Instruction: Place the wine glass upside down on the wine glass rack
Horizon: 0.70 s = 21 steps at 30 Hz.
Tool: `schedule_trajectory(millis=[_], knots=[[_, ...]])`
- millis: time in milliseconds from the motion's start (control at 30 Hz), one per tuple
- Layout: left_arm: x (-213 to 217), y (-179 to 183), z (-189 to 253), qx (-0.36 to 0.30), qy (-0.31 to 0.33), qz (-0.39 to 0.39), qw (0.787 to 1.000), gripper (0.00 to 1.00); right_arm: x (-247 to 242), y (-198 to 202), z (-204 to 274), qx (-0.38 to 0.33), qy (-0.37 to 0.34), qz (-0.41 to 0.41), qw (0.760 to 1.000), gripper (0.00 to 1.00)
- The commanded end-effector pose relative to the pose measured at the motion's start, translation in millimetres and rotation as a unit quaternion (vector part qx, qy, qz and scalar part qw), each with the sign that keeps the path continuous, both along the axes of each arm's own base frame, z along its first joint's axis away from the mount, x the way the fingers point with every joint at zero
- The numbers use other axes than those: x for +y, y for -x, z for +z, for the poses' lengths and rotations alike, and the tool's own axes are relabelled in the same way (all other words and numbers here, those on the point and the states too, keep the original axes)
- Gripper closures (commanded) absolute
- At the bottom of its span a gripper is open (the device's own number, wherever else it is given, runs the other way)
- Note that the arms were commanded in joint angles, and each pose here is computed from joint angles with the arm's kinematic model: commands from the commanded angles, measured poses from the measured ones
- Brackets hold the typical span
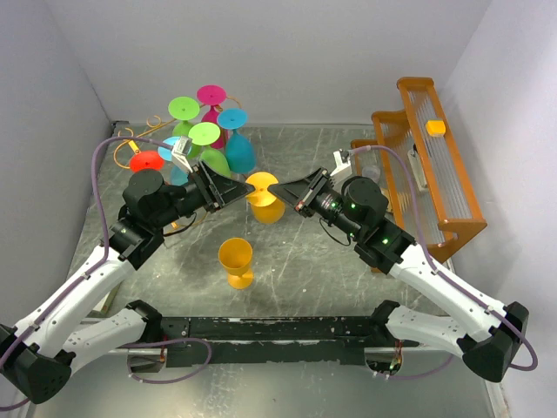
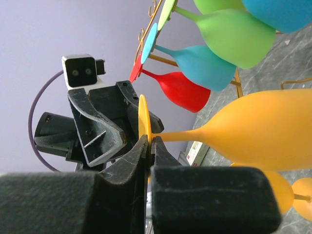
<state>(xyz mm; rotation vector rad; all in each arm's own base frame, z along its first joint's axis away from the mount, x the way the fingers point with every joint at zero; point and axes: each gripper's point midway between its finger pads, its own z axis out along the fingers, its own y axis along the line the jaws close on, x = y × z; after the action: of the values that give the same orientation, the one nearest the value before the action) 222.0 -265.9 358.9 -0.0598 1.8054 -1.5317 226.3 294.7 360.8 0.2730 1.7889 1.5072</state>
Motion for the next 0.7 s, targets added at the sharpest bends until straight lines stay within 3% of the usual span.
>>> schedule_trajectory(millis=[0, 300, 333, 400, 467, 667], knots=[[-4.3, 5.6, 10.9, -0.012, 0.033, -0.019, 0.999, 0.51, 1.8, 2.5, 10.1, -0.022, -0.014, 0.011, 1.000, 1.00], [-10.0, 7.6, 13.2, 0.001, 0.061, -0.038, 0.997, 0.71, 5.2, 6.7, 6.5, -0.029, -0.011, 0.028, 0.999, 1.00], [-10.1, 7.7, 13.8, 0.002, 0.064, -0.039, 0.997, 0.74, 5.0, 7.2, 7.3, -0.030, -0.011, 0.029, 0.999, 1.00], [-10.3, 7.8, 14.6, 0.004, 0.069, -0.039, 0.997, 0.90, 5.1, 7.5, 7.0, -0.032, -0.009, 0.029, 0.999, 1.00], [-9.0, 6.8, 16.3, 0.007, 0.074, -0.034, 0.997, 0.93, 3.9, 8.2, 7.8, -0.038, -0.008, 0.028, 0.999, 0.99], [-11.2, 5.5, 37.6, -0.004, 0.082, -0.039, 0.996, 0.93, -9.8, 6.8, 14.2, -0.053, 0.007, 0.000, 0.999, 0.52]])
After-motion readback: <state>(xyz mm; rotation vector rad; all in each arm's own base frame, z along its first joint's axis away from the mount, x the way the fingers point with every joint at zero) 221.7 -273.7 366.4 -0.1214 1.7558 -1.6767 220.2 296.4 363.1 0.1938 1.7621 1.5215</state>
